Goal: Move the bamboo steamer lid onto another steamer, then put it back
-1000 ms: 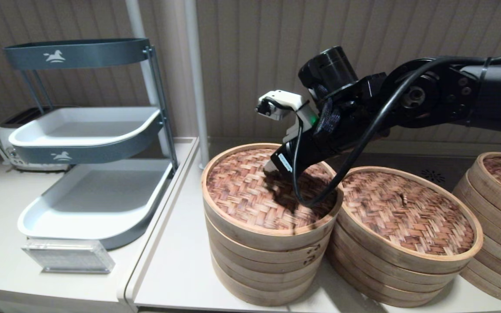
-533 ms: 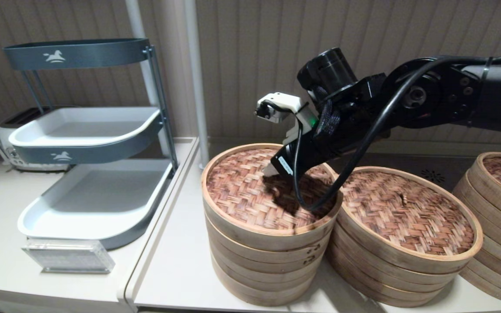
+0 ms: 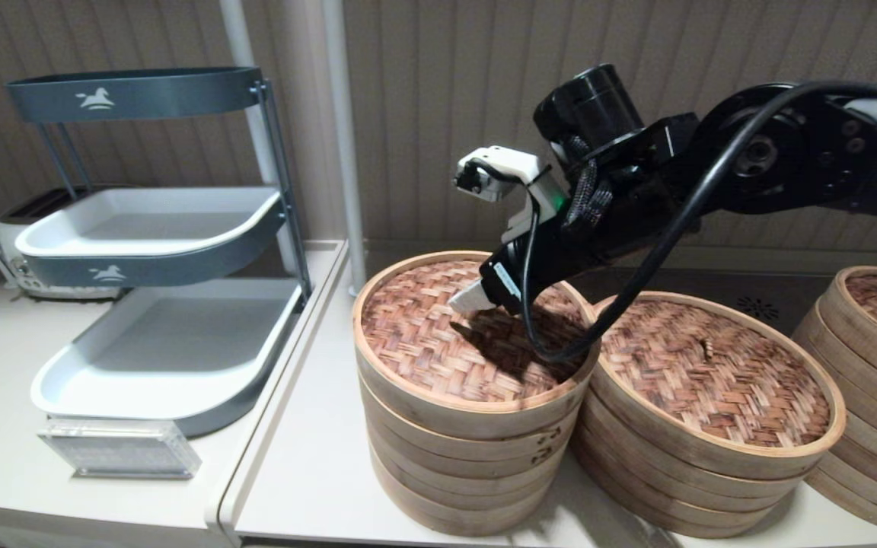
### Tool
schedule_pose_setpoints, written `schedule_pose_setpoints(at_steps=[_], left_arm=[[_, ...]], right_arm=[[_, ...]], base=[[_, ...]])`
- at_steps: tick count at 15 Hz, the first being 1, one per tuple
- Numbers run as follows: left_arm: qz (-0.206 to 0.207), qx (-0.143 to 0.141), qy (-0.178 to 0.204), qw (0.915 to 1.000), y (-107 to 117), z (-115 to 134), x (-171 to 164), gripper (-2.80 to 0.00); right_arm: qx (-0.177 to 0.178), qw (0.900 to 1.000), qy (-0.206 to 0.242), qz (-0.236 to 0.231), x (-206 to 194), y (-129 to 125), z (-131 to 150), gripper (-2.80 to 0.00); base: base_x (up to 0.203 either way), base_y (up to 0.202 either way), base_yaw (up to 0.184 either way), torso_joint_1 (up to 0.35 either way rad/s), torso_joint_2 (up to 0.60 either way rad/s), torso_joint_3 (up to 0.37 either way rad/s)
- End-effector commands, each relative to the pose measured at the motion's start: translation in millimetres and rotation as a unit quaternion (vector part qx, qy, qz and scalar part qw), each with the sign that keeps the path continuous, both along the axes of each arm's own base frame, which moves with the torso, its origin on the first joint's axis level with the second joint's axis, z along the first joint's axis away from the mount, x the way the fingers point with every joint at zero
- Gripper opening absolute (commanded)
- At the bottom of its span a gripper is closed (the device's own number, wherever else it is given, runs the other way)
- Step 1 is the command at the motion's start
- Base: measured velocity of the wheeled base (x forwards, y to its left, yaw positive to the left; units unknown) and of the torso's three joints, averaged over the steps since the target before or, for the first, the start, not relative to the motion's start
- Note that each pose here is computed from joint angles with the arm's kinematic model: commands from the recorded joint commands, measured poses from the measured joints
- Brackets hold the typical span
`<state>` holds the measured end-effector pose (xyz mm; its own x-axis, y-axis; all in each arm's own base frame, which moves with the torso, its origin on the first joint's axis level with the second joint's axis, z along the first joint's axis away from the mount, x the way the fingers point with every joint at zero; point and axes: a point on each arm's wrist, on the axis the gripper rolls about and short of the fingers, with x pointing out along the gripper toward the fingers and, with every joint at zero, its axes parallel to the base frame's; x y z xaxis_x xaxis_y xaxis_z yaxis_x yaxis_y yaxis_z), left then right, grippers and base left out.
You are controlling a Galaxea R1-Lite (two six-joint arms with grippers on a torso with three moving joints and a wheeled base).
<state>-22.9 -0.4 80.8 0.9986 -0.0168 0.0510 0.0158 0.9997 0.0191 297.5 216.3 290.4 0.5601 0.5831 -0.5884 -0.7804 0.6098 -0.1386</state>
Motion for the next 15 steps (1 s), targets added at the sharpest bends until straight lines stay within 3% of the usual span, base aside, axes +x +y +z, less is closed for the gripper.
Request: schedule_pose_setpoints(at_steps=[1, 4, 7, 8, 15], left_arm=[[0.0, -0.001, 0.013, 0.9999, 0, -8, 2, -2.8], [0.0, -0.001, 0.013, 0.9999, 0, -8, 2, -2.8], [0.0, 0.0, 0.013, 0.9999, 0, -8, 2, -2.8], [0.0, 0.0, 0.013, 0.9999, 0, -8, 2, -2.8], [0.0, -0.001, 0.013, 0.9999, 0, -8, 2, -2.8]], right_arm=[[0.017, 1.0, -0.021, -0.003, -15, -14, 21, 0.0], [0.04, 0.998, -0.051, -0.021, -43, -44, 50, 0.0], [0.05, 0.995, -0.063, -0.052, -68, -79, 62, 0.0], [0.053, 0.994, -0.069, -0.065, -80, -93, 65, -2.8], [0.063, 0.98, -0.1, -0.158, -164, -169, 62, -2.8]], base=[[0.0, 0.0, 0.0, 0.0, 0.0, 0.0], [0.0, 0.0, 0.0, 0.0, 0.0, 0.0], [0.0, 0.0, 0.0, 0.0, 0.0, 0.0], [0.0, 0.0, 0.0, 0.0, 0.0, 0.0], [0.0, 0.0, 0.0, 0.0, 0.0, 0.0]])
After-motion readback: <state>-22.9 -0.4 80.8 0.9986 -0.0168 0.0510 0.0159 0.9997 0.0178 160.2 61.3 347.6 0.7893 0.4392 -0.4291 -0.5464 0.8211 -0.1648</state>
